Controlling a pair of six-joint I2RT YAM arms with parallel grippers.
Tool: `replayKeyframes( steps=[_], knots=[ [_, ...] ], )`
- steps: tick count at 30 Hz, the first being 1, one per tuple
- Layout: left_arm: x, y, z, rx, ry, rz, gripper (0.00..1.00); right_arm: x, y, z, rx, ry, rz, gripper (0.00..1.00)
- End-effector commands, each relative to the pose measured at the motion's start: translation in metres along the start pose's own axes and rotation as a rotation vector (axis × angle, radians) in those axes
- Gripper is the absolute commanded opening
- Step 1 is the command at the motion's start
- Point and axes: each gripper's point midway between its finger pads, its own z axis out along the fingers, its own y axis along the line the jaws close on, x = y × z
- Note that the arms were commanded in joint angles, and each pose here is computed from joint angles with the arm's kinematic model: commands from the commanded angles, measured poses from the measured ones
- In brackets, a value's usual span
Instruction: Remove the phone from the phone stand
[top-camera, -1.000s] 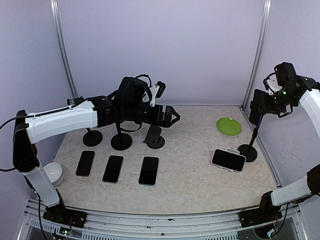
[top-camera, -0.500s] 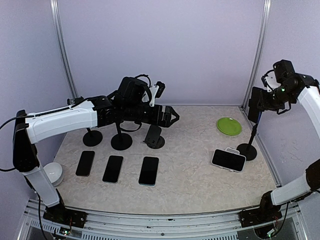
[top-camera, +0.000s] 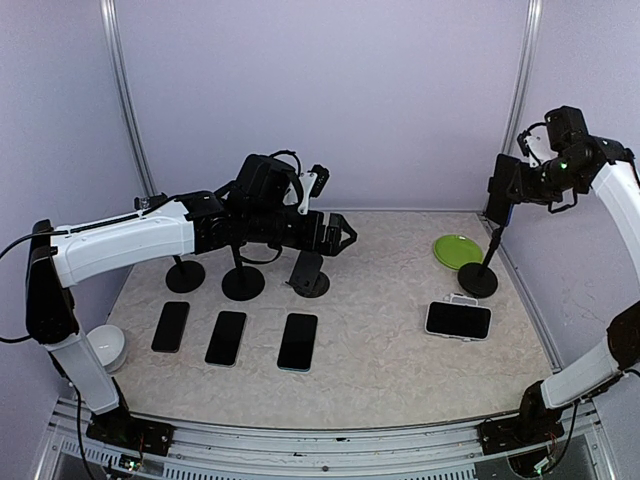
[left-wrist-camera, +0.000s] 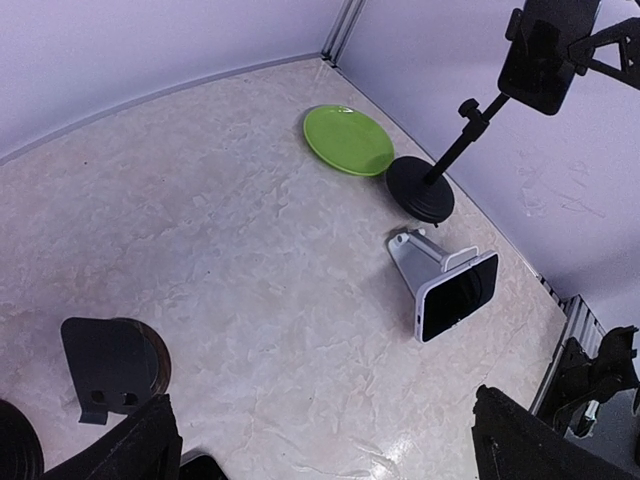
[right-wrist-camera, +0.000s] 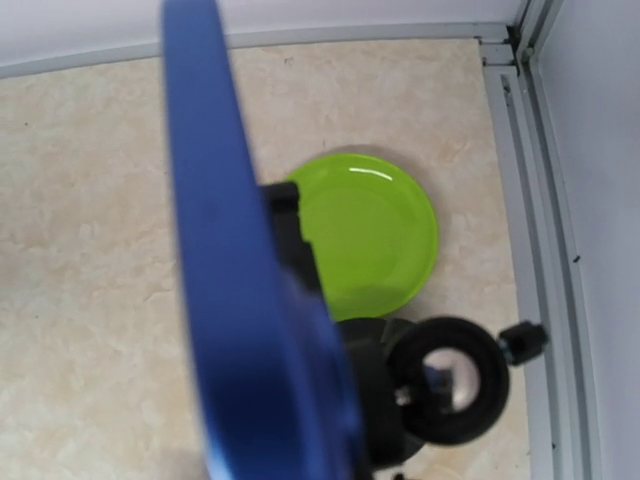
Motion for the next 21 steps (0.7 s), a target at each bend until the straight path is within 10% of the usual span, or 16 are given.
replayKeyframes(
  steps=[1,21],
  knots=[
    [-0.017,0.000,-0.014,-0.008,-0.050,0.008,0.99,-0.055,-0.002,-0.029,0.015,-0.228,-0.035,0.00],
    [-0.034,-0.006,-0.032,0.001,-0.117,0.003,0.99,-0.090,0.134,-0.020,-0.322,-0.276,-0.075,0.00]
  ],
)
